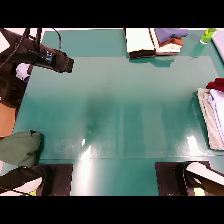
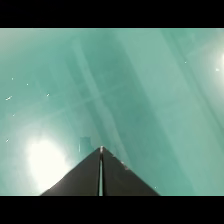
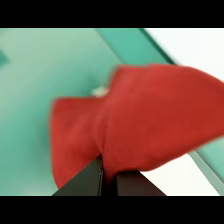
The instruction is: Fold the shirts.
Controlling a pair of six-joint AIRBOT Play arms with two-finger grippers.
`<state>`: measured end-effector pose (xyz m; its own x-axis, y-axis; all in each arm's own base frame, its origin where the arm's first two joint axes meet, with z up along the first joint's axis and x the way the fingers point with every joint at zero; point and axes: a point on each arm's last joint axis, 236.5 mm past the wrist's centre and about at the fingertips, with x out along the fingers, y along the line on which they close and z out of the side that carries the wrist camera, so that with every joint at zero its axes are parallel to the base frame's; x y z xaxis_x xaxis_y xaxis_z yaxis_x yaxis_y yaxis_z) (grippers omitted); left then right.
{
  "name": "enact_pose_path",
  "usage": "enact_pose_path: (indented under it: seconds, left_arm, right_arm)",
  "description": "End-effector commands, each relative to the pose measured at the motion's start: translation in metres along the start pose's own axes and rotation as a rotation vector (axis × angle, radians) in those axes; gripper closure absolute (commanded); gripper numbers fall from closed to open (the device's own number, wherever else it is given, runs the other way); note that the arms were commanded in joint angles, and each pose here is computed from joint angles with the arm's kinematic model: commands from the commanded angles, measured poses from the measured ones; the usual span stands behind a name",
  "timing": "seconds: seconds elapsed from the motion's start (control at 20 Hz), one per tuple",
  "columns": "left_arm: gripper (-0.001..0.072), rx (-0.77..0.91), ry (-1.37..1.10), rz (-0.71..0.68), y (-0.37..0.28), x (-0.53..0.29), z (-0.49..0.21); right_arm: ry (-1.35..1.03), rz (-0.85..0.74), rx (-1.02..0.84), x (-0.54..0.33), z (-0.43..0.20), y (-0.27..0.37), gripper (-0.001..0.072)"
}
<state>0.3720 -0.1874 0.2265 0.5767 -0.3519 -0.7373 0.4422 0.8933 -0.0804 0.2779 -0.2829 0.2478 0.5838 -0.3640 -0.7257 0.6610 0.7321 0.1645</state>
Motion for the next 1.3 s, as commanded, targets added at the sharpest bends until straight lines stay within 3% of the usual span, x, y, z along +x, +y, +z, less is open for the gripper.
enact_pose_path:
  seconds: [0.0, 0.5, 0.55, 0.65, 0.7, 0.85, 1.0, 1.1, 1.25]
  left_arm:
    - [0.0678, 0.008, 0.002, 0.0, 0.0, 0.0, 0.0]
    - [0.0678, 0.007, 0.032, 0.0, 0.0, 0.0, -0.007]
    - [0.0678, 0.007, 0.031, 0.0, 0.0, 0.0, -0.007]
    - [0.0678, 0.007, 0.025, 0.0, 0.0, 0.0, -0.006]
    - [0.0678, 0.007, 0.023, 0.0, 0.0, 0.0, -0.005]
    - [0.0678, 0.006, 0.024, -0.001, 0.0, 0.0, -0.006]
    - [0.0678, 0.007, 0.017, -0.001, 0.0, 0.0, -0.004]
    - [0.0678, 0.009, 0.016, 0.009, 0.002, 0.0, -0.004]
    - [0.0678, 0.008, 0.016, 0.009, 0.002, 0.0, -0.004]
  right_arm:
    - [0.086, -0.171, 0.012, -0.005, -0.048, -0.052, 0.0696]
    - [0.344, -0.367, 0.004, 0.032, -0.179, -0.122, 0.069]
    - [0.376, -0.376, 0.003, 0.035, -0.19, -0.126, 0.0622]
    - [0.412, -0.382, 0.009, 0.041, -0.197, -0.131, 0.0169]
    - [0.407, -0.365, 0.014, 0.043, -0.192, -0.127, 0.0123]
    - [0.273, -0.208, -0.005, 0.052, -0.137, -0.074, 0.0125]
    - [0.169, 0.074, -0.082, 0.059, -0.09, 0.039, 0.0127]
    - [0.196, 0.295, -0.192, 0.053, -0.097, 0.135, 0.0128]
    - [0.252, 0.482, -0.43, 0.042, -0.141, 0.245, 0.0135]
